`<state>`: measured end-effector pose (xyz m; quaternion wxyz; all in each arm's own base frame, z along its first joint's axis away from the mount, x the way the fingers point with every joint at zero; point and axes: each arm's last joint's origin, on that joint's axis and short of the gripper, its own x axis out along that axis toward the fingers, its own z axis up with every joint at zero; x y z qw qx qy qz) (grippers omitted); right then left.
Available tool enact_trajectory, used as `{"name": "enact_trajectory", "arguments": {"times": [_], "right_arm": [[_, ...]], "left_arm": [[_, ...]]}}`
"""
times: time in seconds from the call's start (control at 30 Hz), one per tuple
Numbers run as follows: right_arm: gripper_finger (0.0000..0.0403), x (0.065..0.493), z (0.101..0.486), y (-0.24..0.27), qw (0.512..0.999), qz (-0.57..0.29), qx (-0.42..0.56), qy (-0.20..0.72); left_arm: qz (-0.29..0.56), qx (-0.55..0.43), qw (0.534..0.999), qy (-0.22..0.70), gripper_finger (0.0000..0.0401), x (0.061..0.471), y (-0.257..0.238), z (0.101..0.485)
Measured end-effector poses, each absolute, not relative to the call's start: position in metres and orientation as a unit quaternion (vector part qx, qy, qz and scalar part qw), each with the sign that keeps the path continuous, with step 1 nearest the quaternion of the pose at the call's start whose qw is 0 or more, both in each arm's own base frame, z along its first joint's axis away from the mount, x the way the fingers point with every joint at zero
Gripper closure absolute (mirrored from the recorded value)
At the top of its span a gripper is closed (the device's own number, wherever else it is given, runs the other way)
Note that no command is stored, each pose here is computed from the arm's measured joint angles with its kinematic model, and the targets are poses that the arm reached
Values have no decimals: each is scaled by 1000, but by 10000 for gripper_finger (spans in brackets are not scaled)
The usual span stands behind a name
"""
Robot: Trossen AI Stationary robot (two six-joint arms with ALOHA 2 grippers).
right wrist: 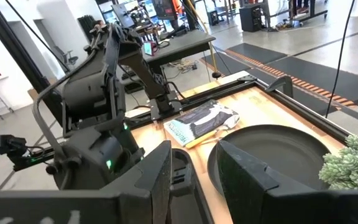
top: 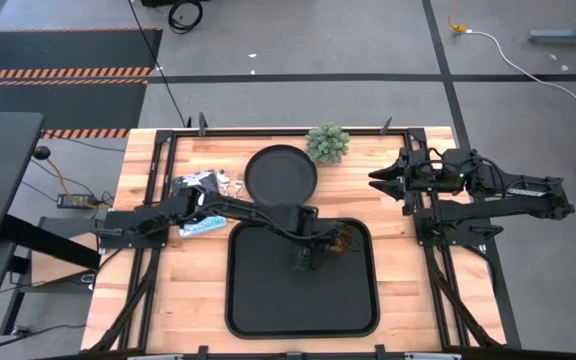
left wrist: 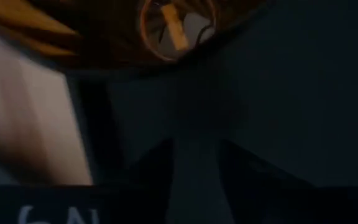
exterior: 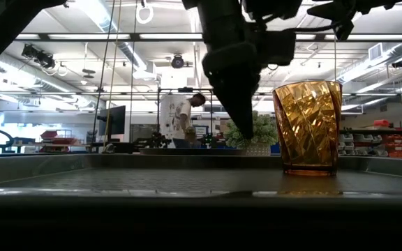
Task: Pick and place plate/cup/fork/spoon on tray
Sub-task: Put the yellow cup on the black serving tray
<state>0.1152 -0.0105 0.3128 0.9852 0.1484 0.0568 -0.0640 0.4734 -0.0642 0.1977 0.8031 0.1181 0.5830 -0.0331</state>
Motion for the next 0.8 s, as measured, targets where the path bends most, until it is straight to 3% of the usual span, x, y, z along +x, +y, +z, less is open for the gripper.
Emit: {"name": "enact_trajectory", "arguments": {"times": [0.27, 0.43, 0.8], "right_arm": [[268, 115, 313, -11, 984, -66, 154, 55], [268, 115, 313, -11, 984, -66, 156, 54], [268, 116, 315, -11, 985, -66, 156, 44]], "left_arm": [[-35, 125, 801, 585, 293, 462, -67, 220], [-42, 132, 784, 605, 294, 448, -71, 197], [-15, 73, 883, 463, 294, 418, -66, 194]]}}
